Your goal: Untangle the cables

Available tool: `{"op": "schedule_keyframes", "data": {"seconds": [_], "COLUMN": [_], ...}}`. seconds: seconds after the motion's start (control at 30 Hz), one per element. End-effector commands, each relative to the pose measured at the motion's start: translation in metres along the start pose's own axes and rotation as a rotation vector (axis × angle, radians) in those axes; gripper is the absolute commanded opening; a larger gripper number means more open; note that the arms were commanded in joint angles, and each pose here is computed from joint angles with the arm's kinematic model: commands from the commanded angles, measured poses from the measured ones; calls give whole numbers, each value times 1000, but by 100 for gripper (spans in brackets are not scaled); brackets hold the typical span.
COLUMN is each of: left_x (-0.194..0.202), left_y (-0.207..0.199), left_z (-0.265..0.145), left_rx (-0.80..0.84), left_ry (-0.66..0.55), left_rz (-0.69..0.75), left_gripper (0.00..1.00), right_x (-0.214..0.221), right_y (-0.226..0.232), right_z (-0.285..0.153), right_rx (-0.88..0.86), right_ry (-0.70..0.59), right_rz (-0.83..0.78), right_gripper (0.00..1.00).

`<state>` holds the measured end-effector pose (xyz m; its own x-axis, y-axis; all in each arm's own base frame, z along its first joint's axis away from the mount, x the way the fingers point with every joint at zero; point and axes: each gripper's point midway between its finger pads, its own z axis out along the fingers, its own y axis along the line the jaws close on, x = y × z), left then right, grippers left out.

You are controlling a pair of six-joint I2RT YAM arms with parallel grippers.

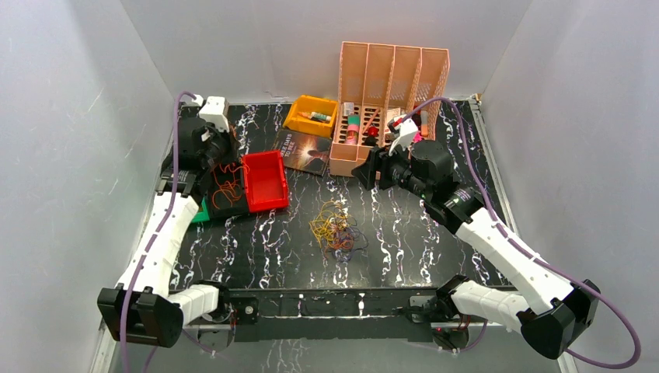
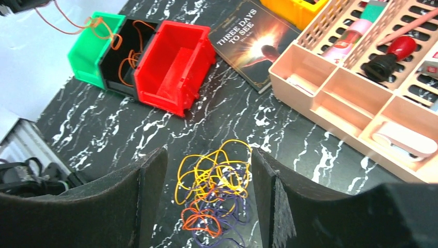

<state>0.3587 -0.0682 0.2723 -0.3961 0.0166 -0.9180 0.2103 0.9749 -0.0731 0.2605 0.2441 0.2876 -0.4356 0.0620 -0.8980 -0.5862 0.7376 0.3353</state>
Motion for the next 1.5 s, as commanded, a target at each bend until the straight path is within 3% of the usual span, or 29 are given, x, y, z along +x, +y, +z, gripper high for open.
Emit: {"op": "schedule_keyframes", "data": {"seconds": [0.0, 0.1, 0.17, 0.43, 1.0, 1.47], "left_x": [-16, -14, -11, -4, 35, 120], "left_y": [19, 27, 34, 59, 102, 101], "left_z": [-4, 1, 5, 17, 49, 73], "left_rx": [-67, -86, -98, -140, -268, -256], "left_ry": [-17, 5, 24, 34, 124, 305], "left_rz": [-53, -71, -84, -107, -59, -149], "left_gripper": [0, 0, 0, 0, 0, 0], "right_x": [-4, -2, 0, 10, 21, 34], "right_y": [-13, -17, -19, -24, -21, -17], "right_z": [-4, -6, -7, -7, -6, -2], "right_rx": [60, 83, 90, 105, 80, 51], "right_ry": [-32, -32, -31, -9, 25, 65], "right_rz": [-53, -57, -58, -61, -44, -18], "right_gripper": [70, 71, 79, 84, 86, 87]}}
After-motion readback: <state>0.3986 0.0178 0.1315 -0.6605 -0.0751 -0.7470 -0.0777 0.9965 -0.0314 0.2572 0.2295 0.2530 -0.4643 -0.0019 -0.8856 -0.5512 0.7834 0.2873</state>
